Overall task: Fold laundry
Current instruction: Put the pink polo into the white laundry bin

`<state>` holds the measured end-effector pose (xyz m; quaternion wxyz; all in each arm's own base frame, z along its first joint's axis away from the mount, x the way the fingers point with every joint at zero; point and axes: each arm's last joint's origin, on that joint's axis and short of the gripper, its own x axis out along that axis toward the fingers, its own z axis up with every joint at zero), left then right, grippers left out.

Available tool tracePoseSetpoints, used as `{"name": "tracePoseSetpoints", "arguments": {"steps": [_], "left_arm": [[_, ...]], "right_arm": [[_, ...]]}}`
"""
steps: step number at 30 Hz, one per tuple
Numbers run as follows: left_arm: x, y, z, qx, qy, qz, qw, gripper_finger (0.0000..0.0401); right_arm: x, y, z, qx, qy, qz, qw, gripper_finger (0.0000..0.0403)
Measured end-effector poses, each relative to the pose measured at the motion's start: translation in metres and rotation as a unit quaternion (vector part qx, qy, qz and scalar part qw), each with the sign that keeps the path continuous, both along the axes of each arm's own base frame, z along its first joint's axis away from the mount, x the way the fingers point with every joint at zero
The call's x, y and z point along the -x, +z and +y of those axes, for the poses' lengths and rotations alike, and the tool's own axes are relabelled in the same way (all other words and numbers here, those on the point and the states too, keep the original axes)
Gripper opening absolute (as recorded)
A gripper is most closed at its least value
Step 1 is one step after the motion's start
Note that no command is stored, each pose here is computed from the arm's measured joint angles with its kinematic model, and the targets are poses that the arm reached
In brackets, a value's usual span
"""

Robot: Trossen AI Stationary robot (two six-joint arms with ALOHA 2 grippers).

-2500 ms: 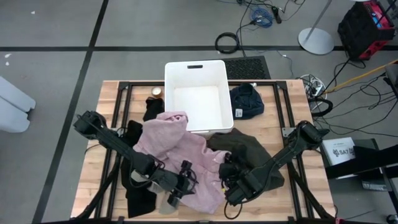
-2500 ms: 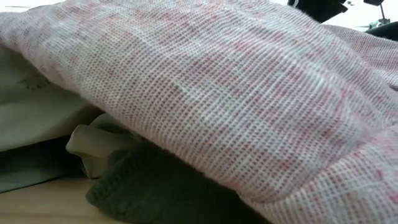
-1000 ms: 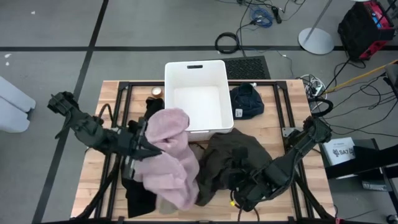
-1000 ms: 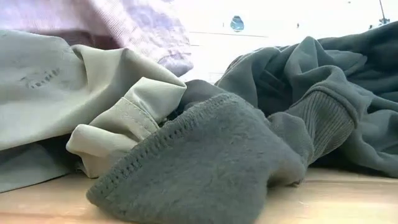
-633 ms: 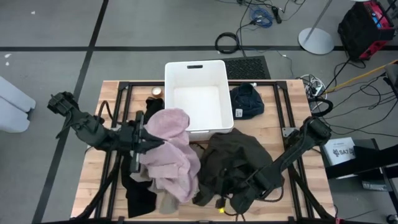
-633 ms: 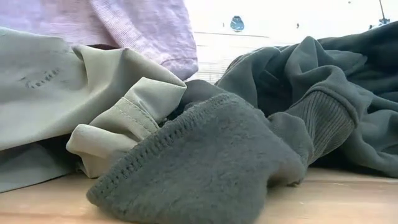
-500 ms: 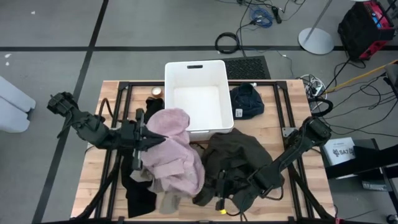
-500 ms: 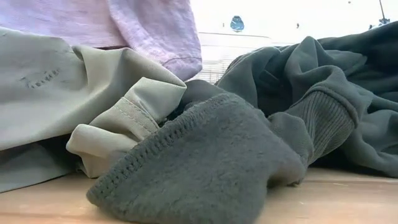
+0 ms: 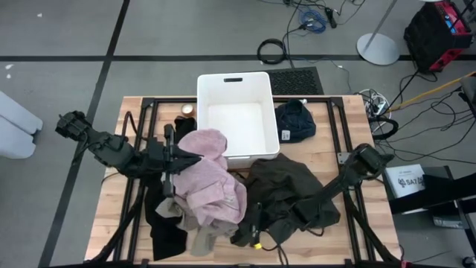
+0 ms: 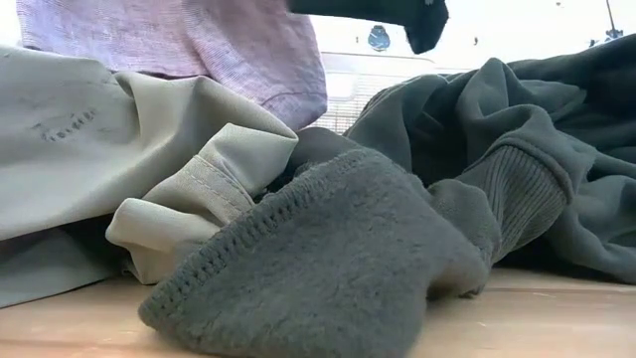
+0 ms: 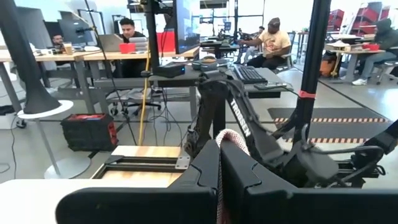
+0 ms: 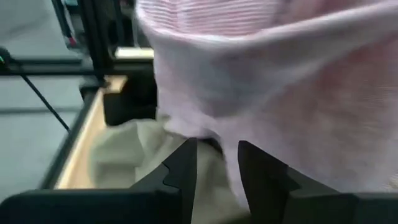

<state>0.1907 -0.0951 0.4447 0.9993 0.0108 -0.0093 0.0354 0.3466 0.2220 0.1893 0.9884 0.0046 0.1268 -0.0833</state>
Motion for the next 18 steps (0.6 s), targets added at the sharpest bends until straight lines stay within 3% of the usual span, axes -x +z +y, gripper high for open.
{"name": "tracePoseSetpoints", "arguments": {"steps": [10, 18], "left_arm": [[0.000, 0.001, 0.000, 0.004, -0.003, -0.006, 1.000, 0.0004], [0.000, 0.001, 0.000, 0.004, -0.004, -0.006, 1.000, 0.0004]], "right_arm": [[-0.016, 0.010, -0.012, 0.010, -0.011, -0.064, 0.998, 0.0153], [-0.027, 0.017, -0.024, -0.007, -0.028, -0.070, 0.997, 0.0233]]}}
